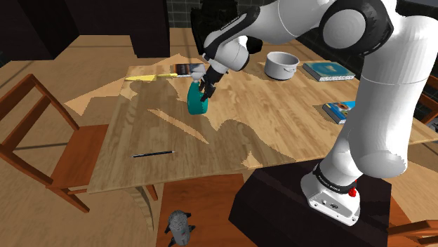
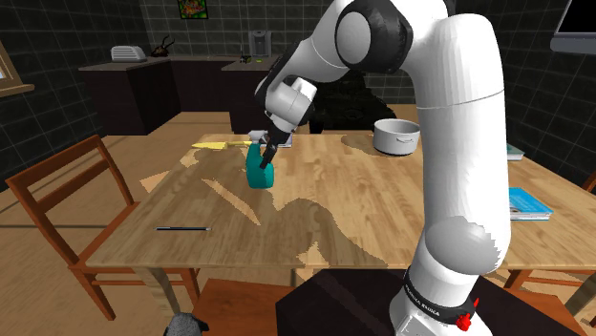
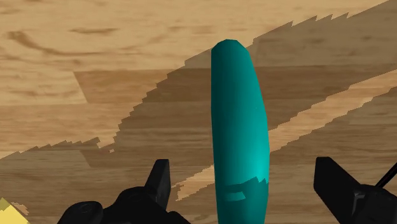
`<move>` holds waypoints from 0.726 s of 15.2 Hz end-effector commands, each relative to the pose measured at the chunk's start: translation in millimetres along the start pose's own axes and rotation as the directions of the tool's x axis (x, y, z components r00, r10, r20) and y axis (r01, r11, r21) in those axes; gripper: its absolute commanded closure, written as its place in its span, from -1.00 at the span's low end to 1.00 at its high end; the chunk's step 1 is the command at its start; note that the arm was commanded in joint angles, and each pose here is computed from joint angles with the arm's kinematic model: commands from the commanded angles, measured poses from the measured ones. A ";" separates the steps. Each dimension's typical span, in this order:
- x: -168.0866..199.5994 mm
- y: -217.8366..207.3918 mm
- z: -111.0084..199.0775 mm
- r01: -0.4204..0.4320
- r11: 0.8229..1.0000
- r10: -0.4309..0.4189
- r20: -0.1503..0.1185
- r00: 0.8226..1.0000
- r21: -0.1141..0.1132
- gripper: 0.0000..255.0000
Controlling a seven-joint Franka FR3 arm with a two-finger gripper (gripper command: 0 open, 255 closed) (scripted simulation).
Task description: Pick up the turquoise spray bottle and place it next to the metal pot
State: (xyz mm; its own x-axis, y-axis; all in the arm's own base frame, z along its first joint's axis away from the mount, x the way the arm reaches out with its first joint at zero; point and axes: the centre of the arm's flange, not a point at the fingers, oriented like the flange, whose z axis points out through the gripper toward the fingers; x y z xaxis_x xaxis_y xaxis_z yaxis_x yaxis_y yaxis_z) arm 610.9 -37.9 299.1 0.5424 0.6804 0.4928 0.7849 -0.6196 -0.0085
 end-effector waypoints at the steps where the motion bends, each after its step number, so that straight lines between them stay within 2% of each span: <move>1: 0.0 0.0 0.0 0.000 1.000 0.000 0.000 1.000 0.000 -1.00; 2: 0.0 0.0 0.0 0.000 1.000 0.000 0.000 1.000 0.000 1.00; 11: 0.0 0.0 0.1 0.000 1.000 0.000 0.000 1.000 0.000 1.00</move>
State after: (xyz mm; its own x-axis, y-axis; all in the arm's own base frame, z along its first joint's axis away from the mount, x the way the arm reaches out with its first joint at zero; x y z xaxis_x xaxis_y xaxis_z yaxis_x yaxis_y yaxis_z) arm 610.9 -37.9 299.0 0.5425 0.6803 0.4928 0.7848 -0.6197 -0.0085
